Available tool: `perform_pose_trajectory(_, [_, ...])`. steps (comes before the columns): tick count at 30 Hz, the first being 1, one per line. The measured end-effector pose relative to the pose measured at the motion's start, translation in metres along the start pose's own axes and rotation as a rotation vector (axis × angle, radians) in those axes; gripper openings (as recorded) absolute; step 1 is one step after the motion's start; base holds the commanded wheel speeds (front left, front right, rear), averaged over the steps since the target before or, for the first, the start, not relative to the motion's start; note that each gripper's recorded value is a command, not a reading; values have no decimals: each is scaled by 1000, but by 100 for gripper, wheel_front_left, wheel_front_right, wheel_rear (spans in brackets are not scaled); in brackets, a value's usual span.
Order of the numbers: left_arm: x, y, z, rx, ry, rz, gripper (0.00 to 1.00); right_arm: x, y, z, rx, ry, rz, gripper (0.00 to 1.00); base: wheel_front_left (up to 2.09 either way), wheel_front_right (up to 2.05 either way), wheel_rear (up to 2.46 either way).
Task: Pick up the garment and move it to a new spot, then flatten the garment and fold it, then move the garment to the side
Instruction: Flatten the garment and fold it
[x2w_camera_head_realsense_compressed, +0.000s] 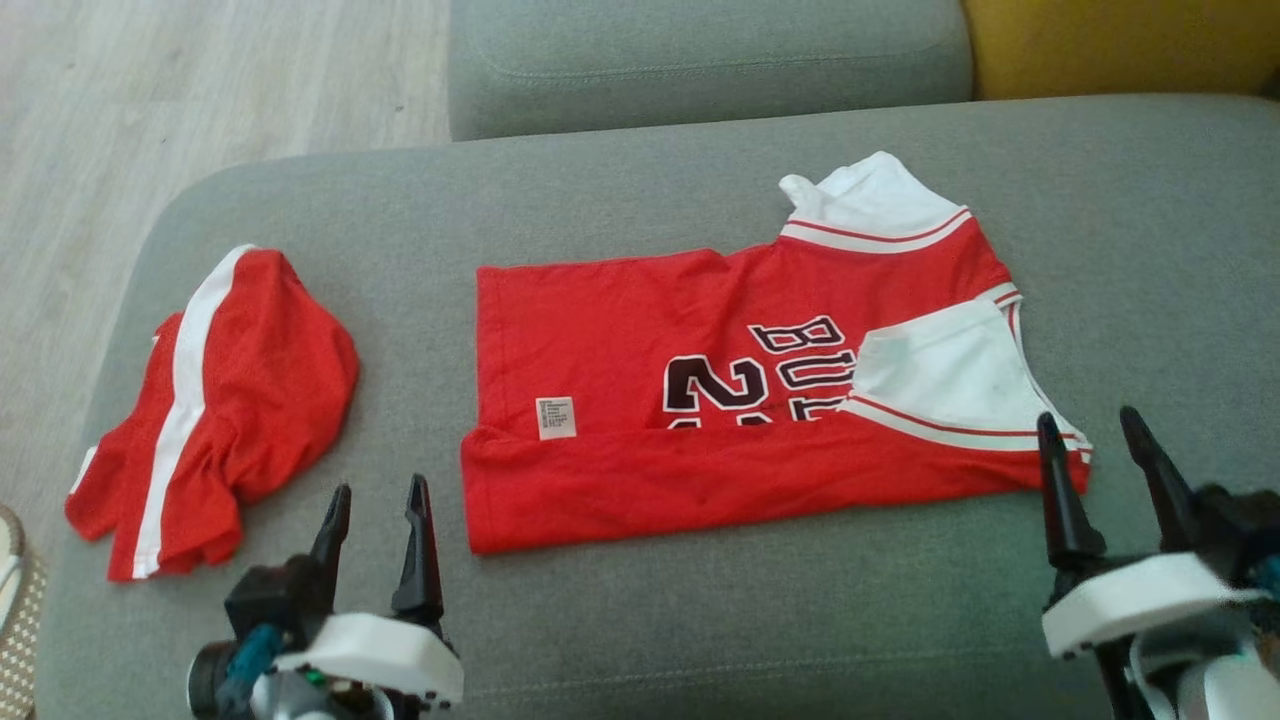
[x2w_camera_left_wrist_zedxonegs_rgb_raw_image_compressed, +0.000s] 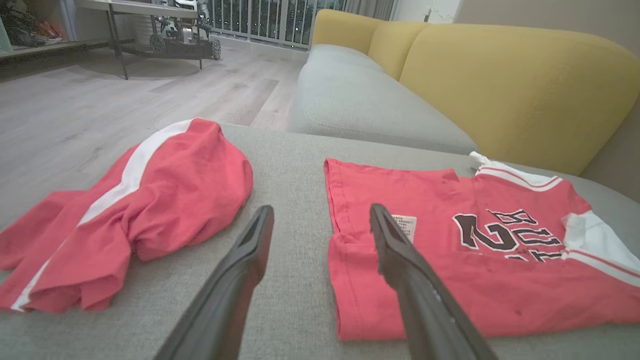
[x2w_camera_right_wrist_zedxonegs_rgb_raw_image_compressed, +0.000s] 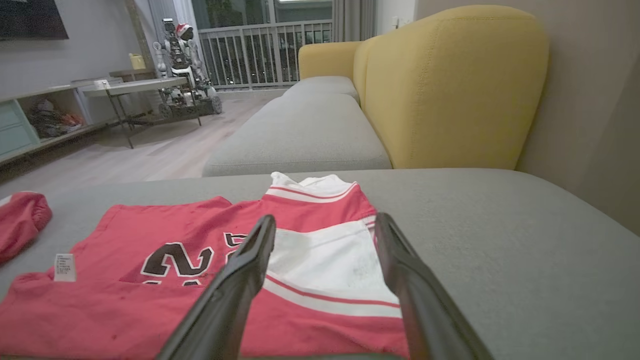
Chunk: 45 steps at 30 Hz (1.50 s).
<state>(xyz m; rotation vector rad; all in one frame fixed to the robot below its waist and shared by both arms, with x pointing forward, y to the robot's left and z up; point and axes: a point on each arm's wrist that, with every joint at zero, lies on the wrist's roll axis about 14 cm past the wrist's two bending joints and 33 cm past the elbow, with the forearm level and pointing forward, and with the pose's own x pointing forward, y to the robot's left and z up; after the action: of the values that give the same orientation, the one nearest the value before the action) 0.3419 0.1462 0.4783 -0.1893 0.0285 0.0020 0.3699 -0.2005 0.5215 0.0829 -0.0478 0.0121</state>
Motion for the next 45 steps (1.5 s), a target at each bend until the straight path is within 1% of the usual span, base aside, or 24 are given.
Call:
perform_pose_trajectory(3, [-3,-1,-10,6,32,-3,100,-7,-5,-3,-15,-3,-17,100,0,0,0])
perform_pose_trajectory(7, [-3,-5,-25,12,81,-25,100,-9,-8,-3,-4,-8,-30,100,0,0,0])
perform_pose_trajectory(12, [-4,-19,-63,27,207,-84,100,-6,-13,2,-5,-27,-48,100,0,0,0])
perform_pose_trajectory(16, [7,-26,-83,30,278,-108,100,-3,-19,11,-11,-52,-67,100,0,0,0])
perform_pose_trajectory(19, [15,-32,-97,-6,331,-122,100,-5,-26,9,-16,-45,-86,100,0,0,0])
perform_pose_trajectory(23, [15,-35,-121,21,416,-132,100,-8,-33,5,-31,-30,-107,100,0,0,0])
perform_pose_trajectory(28, [29,-38,-125,42,423,-138,100,-10,-38,2,-41,-18,-122,100,0,0,0])
perform_pose_trajectory(33, [33,-40,-126,49,428,-144,100,-10,-39,2,-43,-19,-128,100,0,0,0])
perform_pose_trajectory(34, [32,-41,-129,53,437,-152,84,-9,-39,3,-44,-21,-126,100,0,0,0])
perform_pose_trajectory(35, [32,-41,-129,48,439,-154,11,-8,-39,4,-44,-25,-125,100,0,0,0])
perform_pose_trajectory(36, [33,-41,-130,46,441,-153,0,-7,-38,5,-44,-28,-123,100,0,0,0])
perform_pose_trajectory(42, [37,-39,-123,36,424,-145,0,-3,-33,1,-26,-18,-108,100,0,0,0])
perform_pose_trajectory(44, [39,-38,-117,29,406,-136,0,-2,-33,-7,5,9,-109,100,0,0,0])
perform_pose_trajectory(45, [41,-34,-111,27,385,-119,0,-2,-34,-13,40,30,-116,100,0,0,0])
